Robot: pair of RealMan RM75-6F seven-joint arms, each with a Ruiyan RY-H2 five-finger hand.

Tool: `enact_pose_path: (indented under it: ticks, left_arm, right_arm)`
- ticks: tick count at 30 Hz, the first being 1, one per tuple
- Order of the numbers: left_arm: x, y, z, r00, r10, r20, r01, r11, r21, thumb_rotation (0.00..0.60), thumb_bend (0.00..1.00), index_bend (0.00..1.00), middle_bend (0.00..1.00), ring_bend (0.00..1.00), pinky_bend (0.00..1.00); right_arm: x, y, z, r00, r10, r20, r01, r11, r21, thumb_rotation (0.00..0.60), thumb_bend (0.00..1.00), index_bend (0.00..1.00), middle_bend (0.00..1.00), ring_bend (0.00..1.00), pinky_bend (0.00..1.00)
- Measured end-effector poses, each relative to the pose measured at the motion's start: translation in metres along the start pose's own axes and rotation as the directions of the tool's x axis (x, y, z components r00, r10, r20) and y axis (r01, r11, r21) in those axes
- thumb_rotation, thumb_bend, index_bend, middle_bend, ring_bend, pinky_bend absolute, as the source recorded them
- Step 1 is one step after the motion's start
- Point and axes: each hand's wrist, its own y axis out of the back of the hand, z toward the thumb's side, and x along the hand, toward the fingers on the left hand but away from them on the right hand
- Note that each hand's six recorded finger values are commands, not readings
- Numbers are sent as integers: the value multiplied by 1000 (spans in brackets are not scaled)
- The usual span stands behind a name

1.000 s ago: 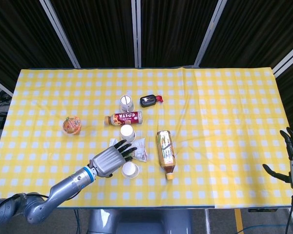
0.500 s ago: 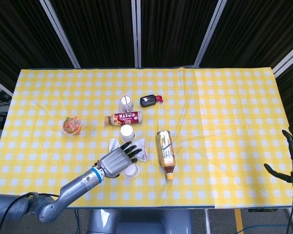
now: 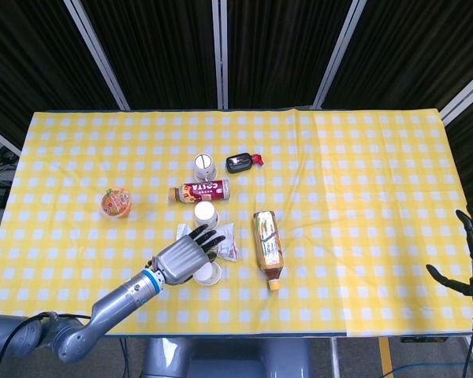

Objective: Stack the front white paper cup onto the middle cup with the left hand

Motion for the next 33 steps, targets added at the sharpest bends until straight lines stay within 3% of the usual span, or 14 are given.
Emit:
enact_pose_path:
  ticks: [6, 13, 25, 33]
  left_arm:
    - [-16, 27, -17, 997, 69, -39, -70, 997, -24, 600, 364, 429, 0, 0, 0]
    - [-39, 71, -42, 981, 171, -95, -177, 983, -53, 600, 365, 429, 0, 0, 0]
    - [-23, 72, -78, 973, 150, -178, -156, 988, -19, 600, 364, 429, 0, 0, 0]
    - [-4, 70, -86, 970, 139, -198, -148, 988, -34, 600, 365, 429, 0, 0, 0]
  right_arm:
    - [0, 0, 0, 1000, -2, 0, 2, 1000, 1, 600, 45, 0, 0, 0, 0]
    - [-1, -3, 0, 1000, 5, 6, -5, 1000, 7, 600, 44, 0, 0, 0, 0]
    - [-4, -3, -6, 1000, 3, 26, -3, 1000, 12, 600, 44, 0, 0, 0, 0]
    - [-5, -2, -11, 999, -1, 39, 0, 1000, 11, 600, 44, 0, 0, 0, 0]
